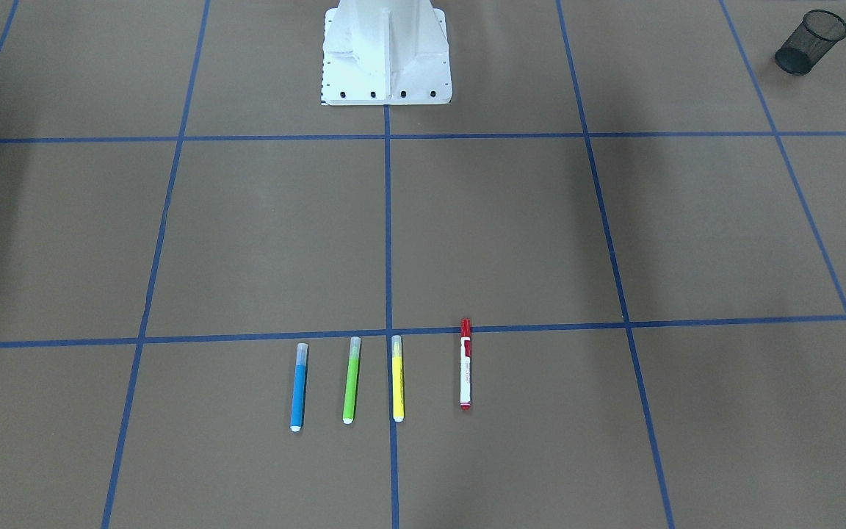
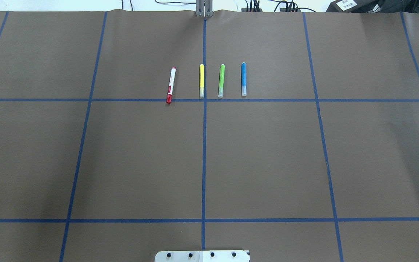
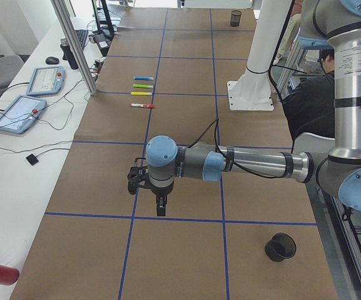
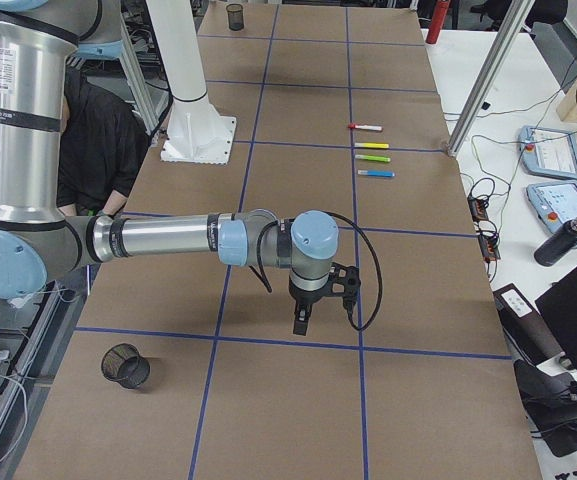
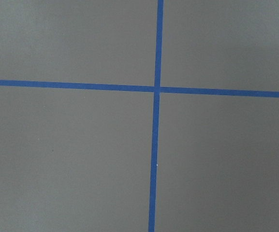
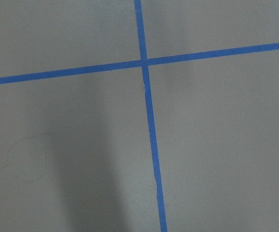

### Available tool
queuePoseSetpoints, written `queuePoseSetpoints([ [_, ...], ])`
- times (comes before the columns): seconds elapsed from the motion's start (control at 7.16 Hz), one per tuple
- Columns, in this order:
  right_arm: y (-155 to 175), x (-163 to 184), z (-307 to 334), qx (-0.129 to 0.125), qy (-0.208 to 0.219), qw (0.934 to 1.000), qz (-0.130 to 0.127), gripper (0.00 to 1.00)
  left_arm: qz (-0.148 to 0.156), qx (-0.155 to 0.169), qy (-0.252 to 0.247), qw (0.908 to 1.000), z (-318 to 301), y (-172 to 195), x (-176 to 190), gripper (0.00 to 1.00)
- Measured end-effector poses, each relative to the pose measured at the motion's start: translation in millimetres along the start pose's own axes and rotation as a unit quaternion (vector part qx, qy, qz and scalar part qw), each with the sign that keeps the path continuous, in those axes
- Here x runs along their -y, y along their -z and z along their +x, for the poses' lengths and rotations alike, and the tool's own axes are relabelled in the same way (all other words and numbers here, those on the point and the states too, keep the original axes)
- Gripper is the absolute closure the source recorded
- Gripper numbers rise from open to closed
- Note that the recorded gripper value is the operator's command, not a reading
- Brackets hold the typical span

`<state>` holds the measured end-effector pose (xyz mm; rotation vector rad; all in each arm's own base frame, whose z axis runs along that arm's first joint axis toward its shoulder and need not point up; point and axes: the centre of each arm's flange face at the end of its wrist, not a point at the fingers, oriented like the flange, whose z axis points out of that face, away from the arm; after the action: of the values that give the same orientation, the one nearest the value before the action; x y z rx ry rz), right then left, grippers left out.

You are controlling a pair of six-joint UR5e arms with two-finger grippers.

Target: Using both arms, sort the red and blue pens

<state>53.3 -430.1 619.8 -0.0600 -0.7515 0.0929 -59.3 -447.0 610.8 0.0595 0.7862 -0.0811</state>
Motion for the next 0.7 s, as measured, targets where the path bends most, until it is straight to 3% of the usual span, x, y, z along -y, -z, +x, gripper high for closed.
queuePoseSetpoints([
  [0.7,0.0,-5.0,8.2,0.000,0.002,1.0000,0.000,0.00,-0.003,0.000,0.001,1.0000,-2.2,-2.6,-1.5,0.00],
])
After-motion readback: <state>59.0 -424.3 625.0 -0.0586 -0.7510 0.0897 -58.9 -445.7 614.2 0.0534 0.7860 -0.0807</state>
